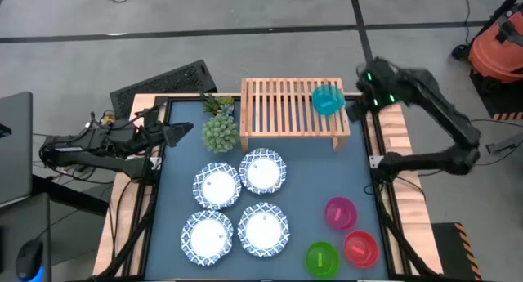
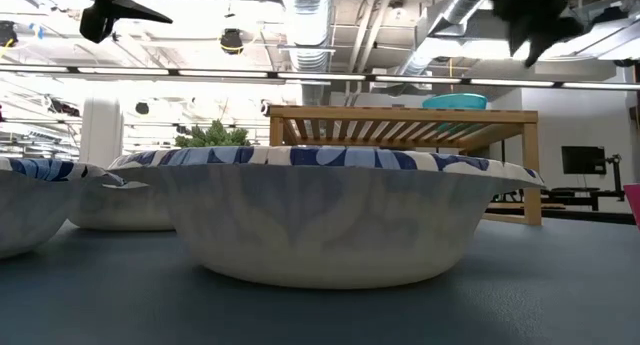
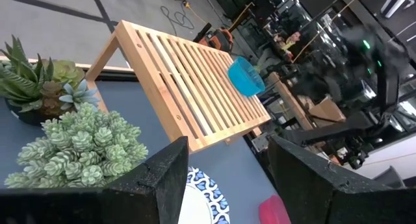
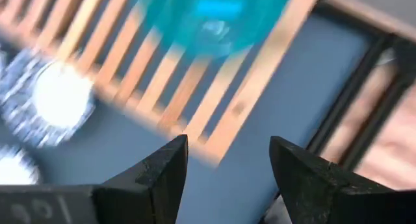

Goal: Place and stack bowls onto a shelf
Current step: Stack the red bowl on top of the blue bowl on the shelf

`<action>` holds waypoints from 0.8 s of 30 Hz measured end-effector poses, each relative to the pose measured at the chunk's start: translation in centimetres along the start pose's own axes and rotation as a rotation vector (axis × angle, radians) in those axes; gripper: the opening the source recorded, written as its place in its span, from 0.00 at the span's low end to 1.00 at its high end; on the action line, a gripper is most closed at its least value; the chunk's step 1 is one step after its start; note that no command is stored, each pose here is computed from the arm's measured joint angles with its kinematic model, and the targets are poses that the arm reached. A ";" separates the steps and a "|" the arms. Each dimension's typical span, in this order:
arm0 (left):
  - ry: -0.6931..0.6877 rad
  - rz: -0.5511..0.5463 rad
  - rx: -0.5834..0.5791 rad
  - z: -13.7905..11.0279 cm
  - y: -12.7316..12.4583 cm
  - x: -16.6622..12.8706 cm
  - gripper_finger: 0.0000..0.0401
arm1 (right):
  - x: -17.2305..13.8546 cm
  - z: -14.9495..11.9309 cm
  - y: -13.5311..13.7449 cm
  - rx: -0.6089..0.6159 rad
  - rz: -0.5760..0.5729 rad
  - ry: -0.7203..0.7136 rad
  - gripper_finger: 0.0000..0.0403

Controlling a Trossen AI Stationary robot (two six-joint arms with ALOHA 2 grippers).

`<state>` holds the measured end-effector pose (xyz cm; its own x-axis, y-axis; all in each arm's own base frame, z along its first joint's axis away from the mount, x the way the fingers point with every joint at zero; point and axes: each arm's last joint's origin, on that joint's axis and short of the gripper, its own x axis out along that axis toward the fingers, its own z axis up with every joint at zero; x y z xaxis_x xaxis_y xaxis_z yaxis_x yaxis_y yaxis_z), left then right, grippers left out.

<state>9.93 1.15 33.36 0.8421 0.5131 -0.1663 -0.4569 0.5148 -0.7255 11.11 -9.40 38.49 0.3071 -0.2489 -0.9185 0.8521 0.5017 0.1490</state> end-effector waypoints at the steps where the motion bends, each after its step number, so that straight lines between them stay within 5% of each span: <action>1: 0.000 0.000 0.000 0.0 0.0 0.0 0.49 | -0.1 -1.4 0.2 -0.002 0.023 0.004 0.61; 9: -0.001 0.000 0.000 0.0 0.0 0.0 0.49 | 3.7 -11.0 -0.6 0.087 0.169 0.110 0.61; 17: -0.001 0.000 -0.008 0.0 0.0 0.0 0.49 | 8.5 -14.2 2.3 0.002 0.461 0.131 0.61; 24: -0.005 0.003 -0.009 0.0 0.0 0.0 0.49 | 11.7 -17.0 5.3 -0.269 0.326 0.270 0.61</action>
<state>9.92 1.17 33.37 0.8394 0.5179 -0.1649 -0.4566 0.5072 -0.7309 12.00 4.42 22.30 0.3880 0.1617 -0.9073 0.5799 0.7223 0.3768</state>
